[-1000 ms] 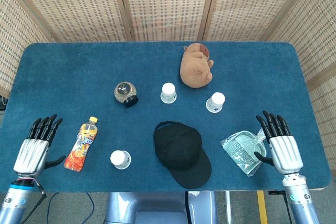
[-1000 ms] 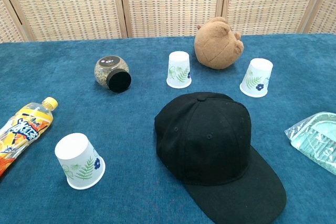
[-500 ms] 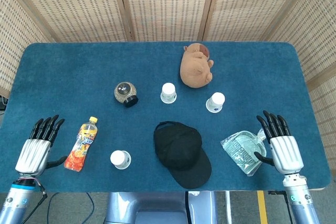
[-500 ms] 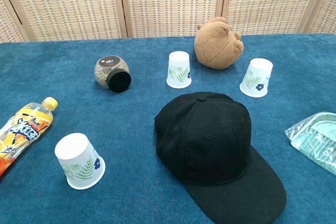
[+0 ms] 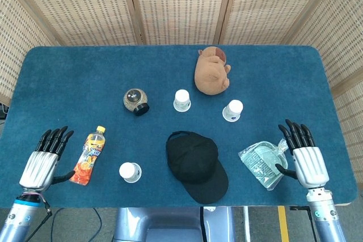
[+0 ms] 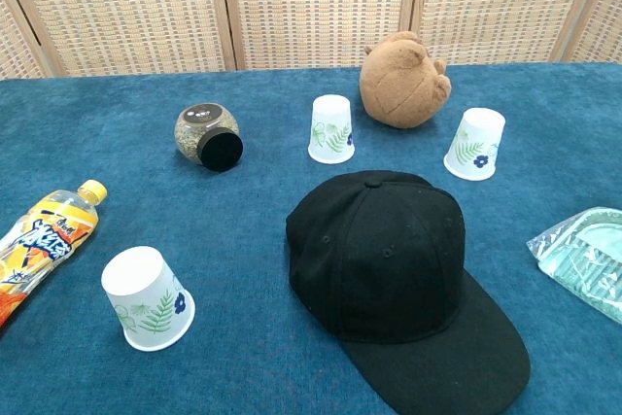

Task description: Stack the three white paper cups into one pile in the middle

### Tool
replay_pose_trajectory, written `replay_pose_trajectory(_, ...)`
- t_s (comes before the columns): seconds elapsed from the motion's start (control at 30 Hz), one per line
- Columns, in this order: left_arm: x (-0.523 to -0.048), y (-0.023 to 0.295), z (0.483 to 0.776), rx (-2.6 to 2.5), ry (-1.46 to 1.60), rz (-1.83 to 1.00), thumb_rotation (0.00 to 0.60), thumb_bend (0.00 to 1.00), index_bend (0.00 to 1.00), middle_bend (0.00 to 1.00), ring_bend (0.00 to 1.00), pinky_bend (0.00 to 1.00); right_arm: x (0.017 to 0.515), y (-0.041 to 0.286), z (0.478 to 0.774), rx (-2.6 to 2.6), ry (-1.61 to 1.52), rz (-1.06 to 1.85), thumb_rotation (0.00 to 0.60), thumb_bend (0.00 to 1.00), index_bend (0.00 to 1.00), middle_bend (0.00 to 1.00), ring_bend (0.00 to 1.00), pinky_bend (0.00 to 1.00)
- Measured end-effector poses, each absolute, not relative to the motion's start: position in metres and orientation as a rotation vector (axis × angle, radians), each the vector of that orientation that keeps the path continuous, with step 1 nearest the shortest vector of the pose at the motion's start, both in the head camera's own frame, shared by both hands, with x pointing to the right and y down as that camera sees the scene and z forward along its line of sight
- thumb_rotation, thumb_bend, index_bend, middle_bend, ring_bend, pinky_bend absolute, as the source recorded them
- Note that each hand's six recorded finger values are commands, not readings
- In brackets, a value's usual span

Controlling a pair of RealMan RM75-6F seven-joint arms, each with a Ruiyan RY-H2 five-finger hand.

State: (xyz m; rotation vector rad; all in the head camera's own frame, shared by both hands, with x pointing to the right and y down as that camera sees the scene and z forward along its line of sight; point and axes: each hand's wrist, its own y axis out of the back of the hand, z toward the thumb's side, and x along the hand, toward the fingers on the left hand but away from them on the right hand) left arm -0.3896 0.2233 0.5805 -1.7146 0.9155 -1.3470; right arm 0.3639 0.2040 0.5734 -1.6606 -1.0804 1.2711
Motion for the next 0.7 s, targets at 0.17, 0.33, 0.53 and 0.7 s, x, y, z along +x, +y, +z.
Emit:
replay_pose_trajectory(0.17,-0.386,0.223,0.580,-1.735,0.904,-1.336,0.600,0.11,0.11,0.00,0.00,0.00,0.366,0.203,0.575,-1.662,-1.086,1.280,0.600,0.09,0.05,0.00,0.00,0.00)
replay_pose_trajectory(0.33,-0.378,0.221,0.584,-1.778,0.856,-1.326,0.600,0.12,0.22,0.00,0.00,0.00,0.367,0.202,0.574,-1.661,-1.094,1.278,0.600,0.09,0.05,0.00,0.00,0.00)
replay_pose_trajectory(0.53,-0.360,0.215,0.586,-1.831,0.778,-1.287,0.600,0.12,0.29,0.00,0.00,0.00,0.366,0.203,0.574,-1.662,-1.092,1.277,0.600,0.09,0.06,0.00,0.00,0.00)
replay_pose_trajectory(0.7,-0.341,0.210,0.586,-1.869,0.713,-1.248,0.600,0.12,0.29,0.00,0.00,0.00,0.367,0.202,0.574,-1.663,-1.099,1.280,0.600,0.09,0.06,0.00,0.00,0.00)
